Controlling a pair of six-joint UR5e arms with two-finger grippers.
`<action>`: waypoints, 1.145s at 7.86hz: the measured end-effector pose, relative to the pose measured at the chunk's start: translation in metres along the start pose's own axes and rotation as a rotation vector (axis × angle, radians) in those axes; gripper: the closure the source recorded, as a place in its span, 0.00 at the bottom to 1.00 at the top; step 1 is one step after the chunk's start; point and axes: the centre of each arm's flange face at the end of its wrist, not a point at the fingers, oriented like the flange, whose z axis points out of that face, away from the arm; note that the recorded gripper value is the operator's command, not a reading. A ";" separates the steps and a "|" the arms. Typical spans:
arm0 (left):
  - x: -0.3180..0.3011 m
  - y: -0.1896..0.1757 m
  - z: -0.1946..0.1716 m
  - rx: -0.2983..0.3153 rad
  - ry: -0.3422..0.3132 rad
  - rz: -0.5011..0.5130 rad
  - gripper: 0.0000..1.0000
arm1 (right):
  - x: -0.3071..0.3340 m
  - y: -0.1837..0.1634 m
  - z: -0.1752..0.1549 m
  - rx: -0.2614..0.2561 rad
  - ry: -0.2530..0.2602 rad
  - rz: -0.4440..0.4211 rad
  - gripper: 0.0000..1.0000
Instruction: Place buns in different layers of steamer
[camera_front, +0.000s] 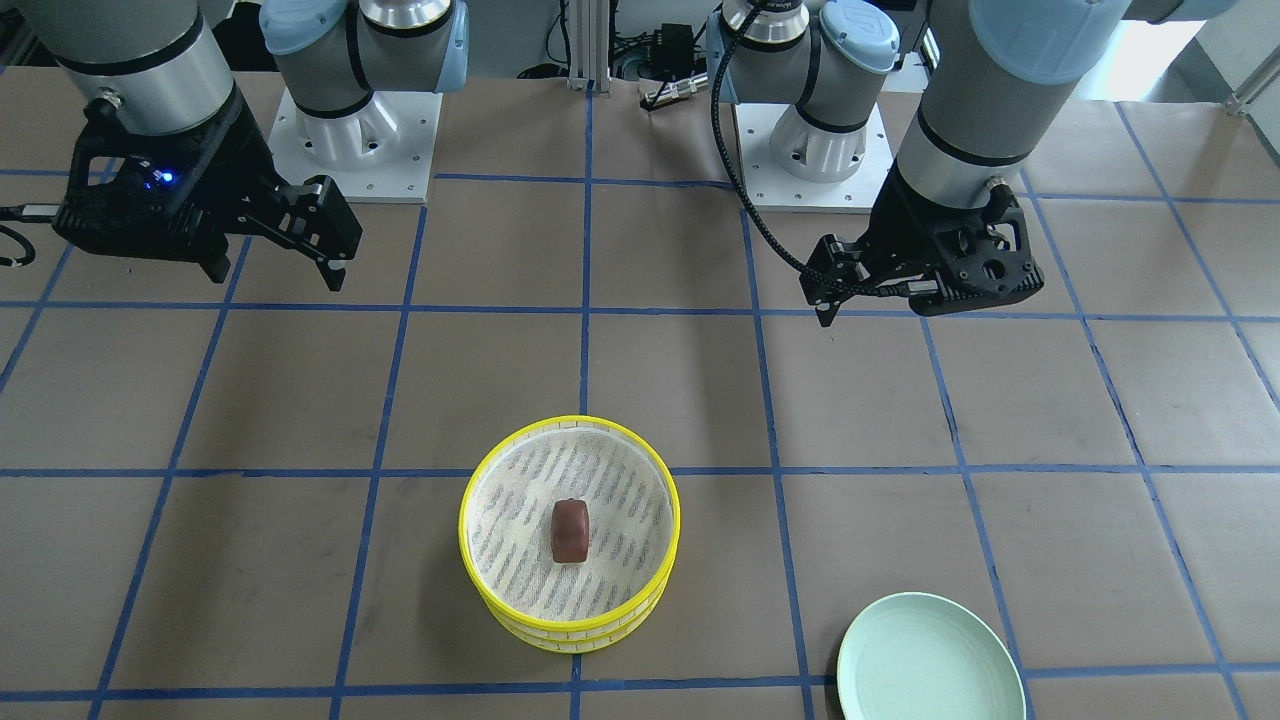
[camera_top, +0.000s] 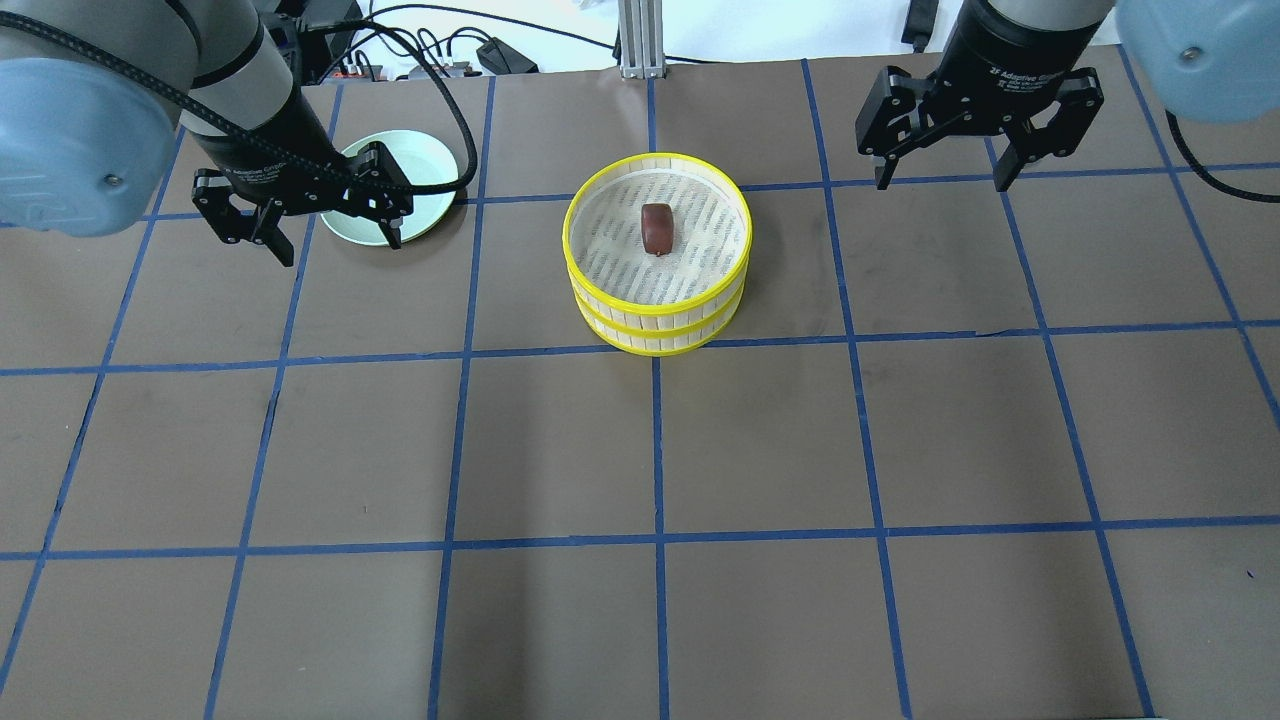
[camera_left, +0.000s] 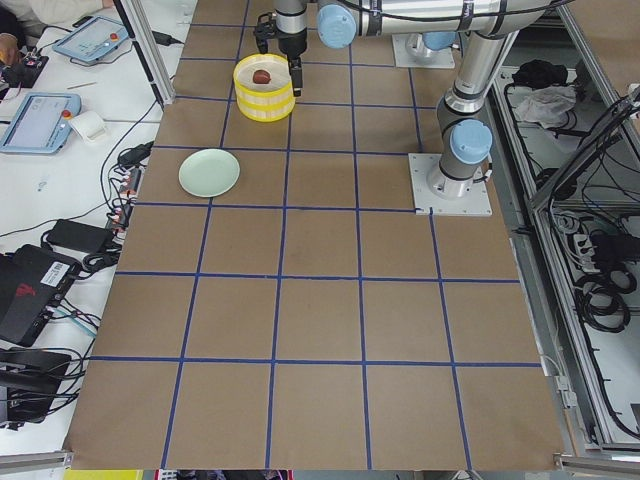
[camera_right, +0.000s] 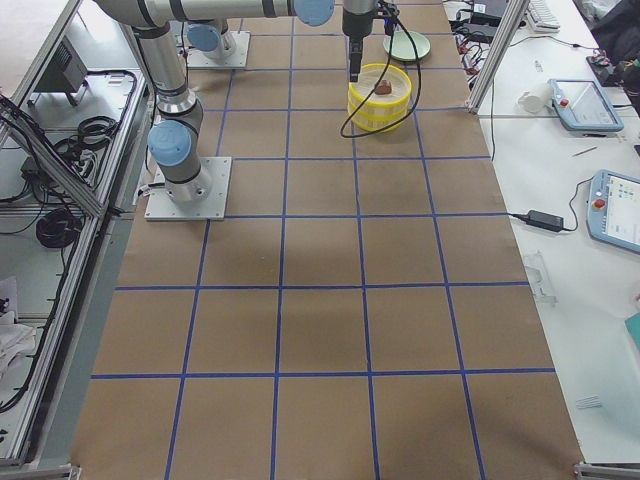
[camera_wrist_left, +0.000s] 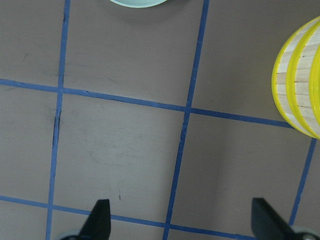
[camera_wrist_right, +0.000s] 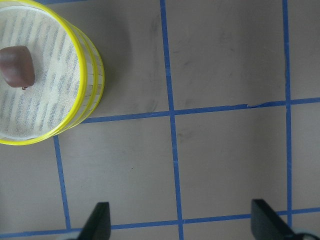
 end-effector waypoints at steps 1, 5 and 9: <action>0.001 0.001 0.003 -0.010 -0.003 0.002 0.00 | 0.000 0.000 0.000 0.001 0.000 0.000 0.00; 0.003 0.007 0.012 -0.027 0.003 0.007 0.00 | 0.000 0.000 0.000 0.004 -0.001 -0.001 0.00; 0.003 0.009 0.012 -0.030 -0.001 0.009 0.00 | 0.000 -0.001 -0.001 0.011 -0.002 -0.001 0.00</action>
